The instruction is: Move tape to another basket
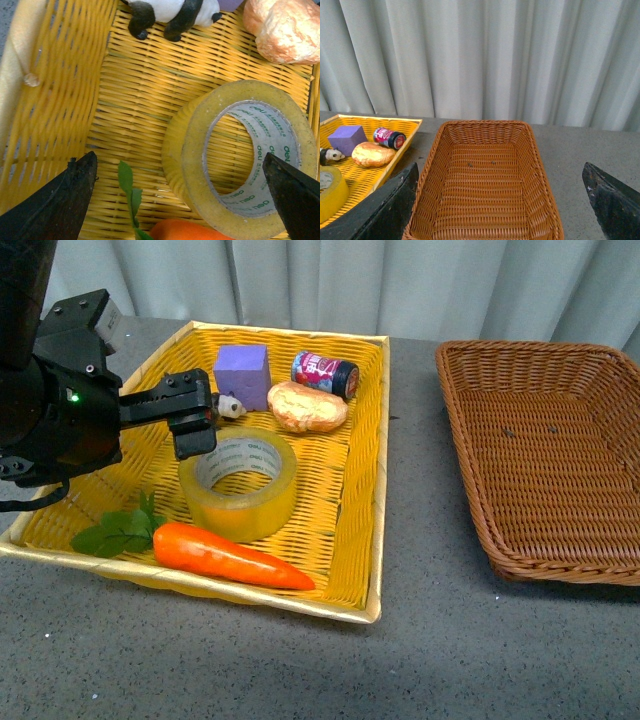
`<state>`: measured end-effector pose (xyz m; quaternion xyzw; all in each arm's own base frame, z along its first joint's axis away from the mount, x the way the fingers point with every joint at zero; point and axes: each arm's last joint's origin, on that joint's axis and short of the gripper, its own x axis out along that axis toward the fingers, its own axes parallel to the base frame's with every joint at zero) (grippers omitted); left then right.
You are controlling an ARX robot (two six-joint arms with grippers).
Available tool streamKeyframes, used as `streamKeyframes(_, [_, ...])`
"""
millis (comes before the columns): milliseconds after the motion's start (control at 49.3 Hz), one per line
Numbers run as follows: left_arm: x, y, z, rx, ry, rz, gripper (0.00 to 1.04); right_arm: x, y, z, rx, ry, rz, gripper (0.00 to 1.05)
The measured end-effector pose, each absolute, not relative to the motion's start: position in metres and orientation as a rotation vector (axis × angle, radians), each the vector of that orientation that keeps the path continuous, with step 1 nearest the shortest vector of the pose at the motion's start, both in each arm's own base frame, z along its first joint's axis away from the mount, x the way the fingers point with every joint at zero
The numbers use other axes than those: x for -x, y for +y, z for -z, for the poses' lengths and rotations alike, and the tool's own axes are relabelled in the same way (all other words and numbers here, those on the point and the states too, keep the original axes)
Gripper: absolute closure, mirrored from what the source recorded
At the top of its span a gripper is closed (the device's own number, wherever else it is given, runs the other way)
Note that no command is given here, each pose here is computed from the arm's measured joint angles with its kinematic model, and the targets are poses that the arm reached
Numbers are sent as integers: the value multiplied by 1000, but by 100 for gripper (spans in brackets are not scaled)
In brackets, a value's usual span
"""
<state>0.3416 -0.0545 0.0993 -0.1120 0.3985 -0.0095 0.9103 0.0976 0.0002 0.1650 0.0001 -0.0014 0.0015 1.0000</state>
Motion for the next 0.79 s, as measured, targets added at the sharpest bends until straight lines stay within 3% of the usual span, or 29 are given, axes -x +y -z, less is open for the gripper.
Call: streamKeyframes(791, [-363,-65,-70,70,916,39,7,-98,0,-165,0,-3,-3,9])
